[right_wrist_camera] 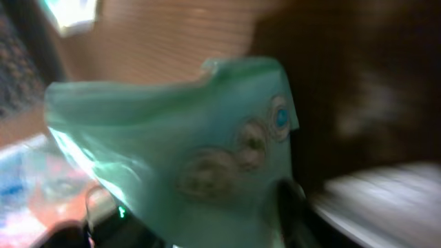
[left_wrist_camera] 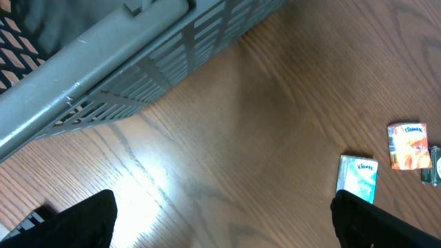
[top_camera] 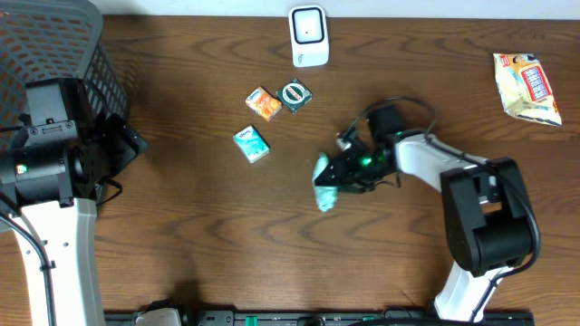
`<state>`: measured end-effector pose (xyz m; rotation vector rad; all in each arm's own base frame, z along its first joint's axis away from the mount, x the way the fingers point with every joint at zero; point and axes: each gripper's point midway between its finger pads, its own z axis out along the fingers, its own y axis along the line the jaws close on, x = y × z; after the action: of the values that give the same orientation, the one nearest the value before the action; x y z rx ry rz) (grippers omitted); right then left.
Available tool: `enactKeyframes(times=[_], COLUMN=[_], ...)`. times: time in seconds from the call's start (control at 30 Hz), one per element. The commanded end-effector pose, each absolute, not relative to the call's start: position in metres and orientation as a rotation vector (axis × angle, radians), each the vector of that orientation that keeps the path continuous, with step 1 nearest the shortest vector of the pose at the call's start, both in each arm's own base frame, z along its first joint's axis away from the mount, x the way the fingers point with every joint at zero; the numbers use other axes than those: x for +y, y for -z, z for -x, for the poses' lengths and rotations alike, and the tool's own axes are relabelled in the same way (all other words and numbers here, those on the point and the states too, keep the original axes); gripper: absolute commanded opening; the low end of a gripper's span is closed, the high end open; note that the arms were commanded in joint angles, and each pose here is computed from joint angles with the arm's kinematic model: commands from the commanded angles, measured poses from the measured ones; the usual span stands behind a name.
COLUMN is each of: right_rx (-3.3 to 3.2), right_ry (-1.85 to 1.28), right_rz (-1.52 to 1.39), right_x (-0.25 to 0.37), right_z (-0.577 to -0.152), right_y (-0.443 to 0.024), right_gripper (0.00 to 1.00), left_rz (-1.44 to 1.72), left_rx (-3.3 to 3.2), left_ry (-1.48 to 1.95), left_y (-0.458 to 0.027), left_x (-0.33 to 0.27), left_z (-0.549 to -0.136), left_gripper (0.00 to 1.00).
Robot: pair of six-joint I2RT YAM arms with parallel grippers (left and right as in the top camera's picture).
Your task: Scan the item barcode
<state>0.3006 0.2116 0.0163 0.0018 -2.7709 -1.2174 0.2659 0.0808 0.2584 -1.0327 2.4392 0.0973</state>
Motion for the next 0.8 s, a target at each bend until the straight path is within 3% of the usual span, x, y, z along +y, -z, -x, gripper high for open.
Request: enactKeyframes(times=[0.0, 0.17, 0.5, 0.7, 0.77], right_rx=[-2.940, -3.013, -3.051, -3.078, -3.073], right_ry=[1.004, 0.753, 0.587, 0.436, 0.433], right_rz=[0.077, 0.115, 0.009, 0.034, 0.035], right_x=[0.177, 0.144, 0.131, 0.115, 0.114], right_z=[-0.328, -0.339, -0.344, -0.342, -0.339], right_y=[-0.016, -0.024, -0.045, -0.035, -0.032], right_gripper=[0.57, 0.66, 0.80, 0.80, 0.75], left_rz=[1.048, 1.048, 1.048, 1.048, 1.048], left_rx=[2.430, 2.430, 2.430, 2.430, 2.430], left_ry=[-0.099, -0.099, -0.099, -0.099, -0.099], left_y=[-0.259, -0.259, -0.259, -0.259, -0.259], left_x=[0.082, 0.082, 0.082, 0.082, 0.082], left_z=[-0.265, -0.265, -0.265, -0.265, -0.265], left_gripper=[0.97, 0.98, 0.97, 0.98, 0.98])
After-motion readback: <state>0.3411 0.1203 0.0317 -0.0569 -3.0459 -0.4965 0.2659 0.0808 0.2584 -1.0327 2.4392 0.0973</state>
